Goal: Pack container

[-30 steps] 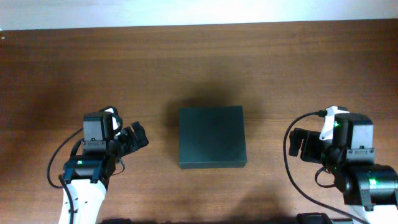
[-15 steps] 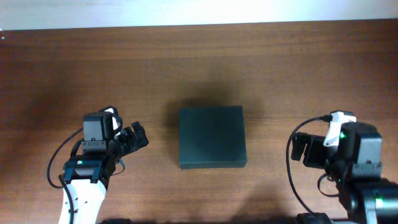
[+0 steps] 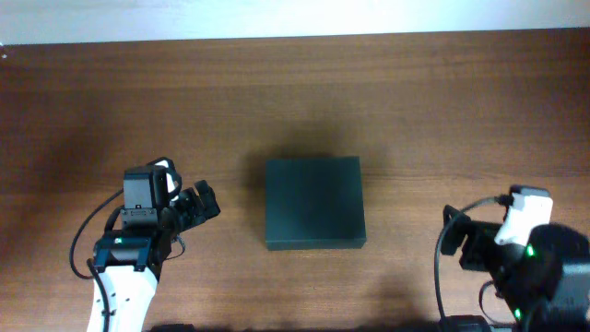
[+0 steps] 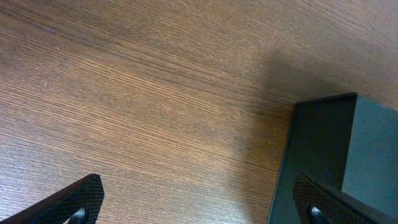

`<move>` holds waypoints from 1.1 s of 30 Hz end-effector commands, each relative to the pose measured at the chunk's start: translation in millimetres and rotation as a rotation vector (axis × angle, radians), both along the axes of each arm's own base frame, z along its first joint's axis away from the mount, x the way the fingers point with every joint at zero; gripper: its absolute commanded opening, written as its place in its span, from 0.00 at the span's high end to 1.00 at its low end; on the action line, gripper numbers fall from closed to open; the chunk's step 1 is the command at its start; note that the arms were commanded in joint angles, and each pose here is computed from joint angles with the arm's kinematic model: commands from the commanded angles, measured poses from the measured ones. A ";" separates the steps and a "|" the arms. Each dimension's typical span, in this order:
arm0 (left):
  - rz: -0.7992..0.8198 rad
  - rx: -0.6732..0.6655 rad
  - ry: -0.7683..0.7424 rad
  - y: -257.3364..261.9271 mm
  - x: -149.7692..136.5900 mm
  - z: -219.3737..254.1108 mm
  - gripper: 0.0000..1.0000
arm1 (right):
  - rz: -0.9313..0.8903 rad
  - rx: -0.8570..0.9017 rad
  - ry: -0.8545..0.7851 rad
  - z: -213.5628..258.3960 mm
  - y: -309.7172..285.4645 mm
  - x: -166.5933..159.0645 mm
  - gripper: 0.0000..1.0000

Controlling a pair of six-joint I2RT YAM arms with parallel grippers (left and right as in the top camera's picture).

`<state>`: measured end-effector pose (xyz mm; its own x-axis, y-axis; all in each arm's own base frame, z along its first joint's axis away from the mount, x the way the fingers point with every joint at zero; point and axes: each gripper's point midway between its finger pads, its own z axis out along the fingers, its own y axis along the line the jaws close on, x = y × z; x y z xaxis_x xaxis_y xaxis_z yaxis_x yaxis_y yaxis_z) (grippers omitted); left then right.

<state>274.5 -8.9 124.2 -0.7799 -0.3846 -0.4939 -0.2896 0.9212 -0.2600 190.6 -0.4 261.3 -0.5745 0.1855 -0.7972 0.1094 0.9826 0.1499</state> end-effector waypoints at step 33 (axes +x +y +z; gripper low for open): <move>-0.001 -0.006 0.004 -0.3 -0.3 -1.7 0.01 | -0.104 -0.025 -0.718 17.1 -18.0 34.9 0.01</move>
